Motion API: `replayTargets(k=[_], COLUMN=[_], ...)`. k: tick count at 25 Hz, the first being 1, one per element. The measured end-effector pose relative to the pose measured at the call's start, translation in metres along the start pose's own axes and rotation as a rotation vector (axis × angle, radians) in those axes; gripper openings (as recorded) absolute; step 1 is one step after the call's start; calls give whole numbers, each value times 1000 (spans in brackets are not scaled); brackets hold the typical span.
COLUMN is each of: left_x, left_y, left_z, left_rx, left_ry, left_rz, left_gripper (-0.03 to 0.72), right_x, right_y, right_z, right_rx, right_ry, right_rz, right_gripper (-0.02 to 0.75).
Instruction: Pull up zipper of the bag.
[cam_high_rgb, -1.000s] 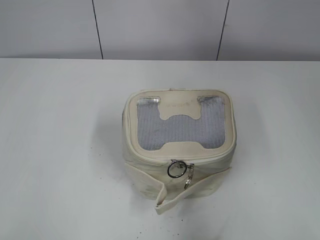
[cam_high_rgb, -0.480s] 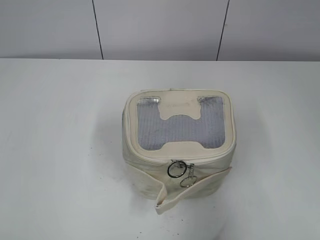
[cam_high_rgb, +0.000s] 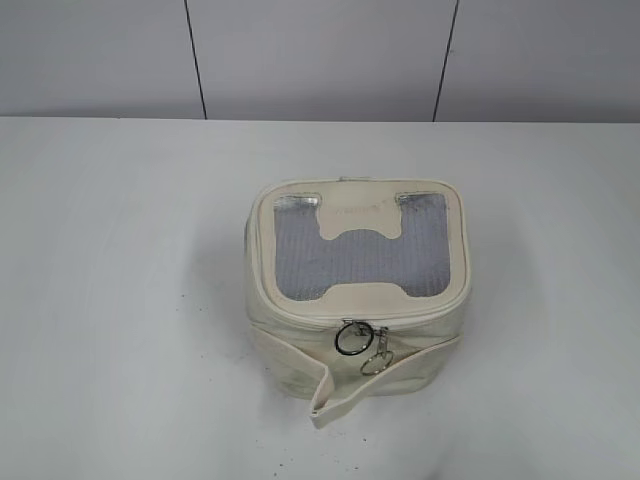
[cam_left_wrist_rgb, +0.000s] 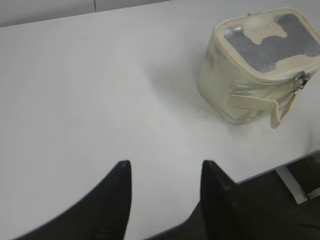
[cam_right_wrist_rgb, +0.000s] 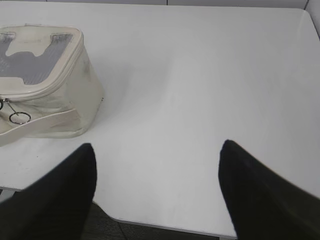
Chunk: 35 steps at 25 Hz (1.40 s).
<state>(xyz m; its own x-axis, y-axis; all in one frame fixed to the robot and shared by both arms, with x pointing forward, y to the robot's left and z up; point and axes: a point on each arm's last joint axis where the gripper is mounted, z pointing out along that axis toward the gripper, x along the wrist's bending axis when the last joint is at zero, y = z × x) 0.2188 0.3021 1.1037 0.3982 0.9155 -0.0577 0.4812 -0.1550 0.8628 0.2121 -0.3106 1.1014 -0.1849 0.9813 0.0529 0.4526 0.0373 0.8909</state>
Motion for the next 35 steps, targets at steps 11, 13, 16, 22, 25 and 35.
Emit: replayTargets(k=[11, 13, 16, 22, 25, 35], left_x=[3, 5, 5, 5, 5, 5], left_y=[-31, -30, -31, -31, -30, -30], left_z=[22, 26, 28, 28, 28, 28], left_rx=[-72, -96, -100, -102, -103, -105], left_ry=[7, 20, 22, 24, 24, 25], left_rz=[0, 10, 11, 11, 11, 13], left_gripper=[350, 350, 350, 350, 350, 349], right_x=[3, 3, 3, 3, 3, 4], right_y=[-34, -32, -33, -32, -32, -32], right_z=[36, 40, 45, 45, 45, 45], right_rx=[84, 44, 28, 20, 19, 17], right_ry=[38, 40, 41, 41, 41, 30], right_rz=[-90, -90, -90, -89, -89, -82], right_gripper=[588, 588, 588, 587, 587, 587])
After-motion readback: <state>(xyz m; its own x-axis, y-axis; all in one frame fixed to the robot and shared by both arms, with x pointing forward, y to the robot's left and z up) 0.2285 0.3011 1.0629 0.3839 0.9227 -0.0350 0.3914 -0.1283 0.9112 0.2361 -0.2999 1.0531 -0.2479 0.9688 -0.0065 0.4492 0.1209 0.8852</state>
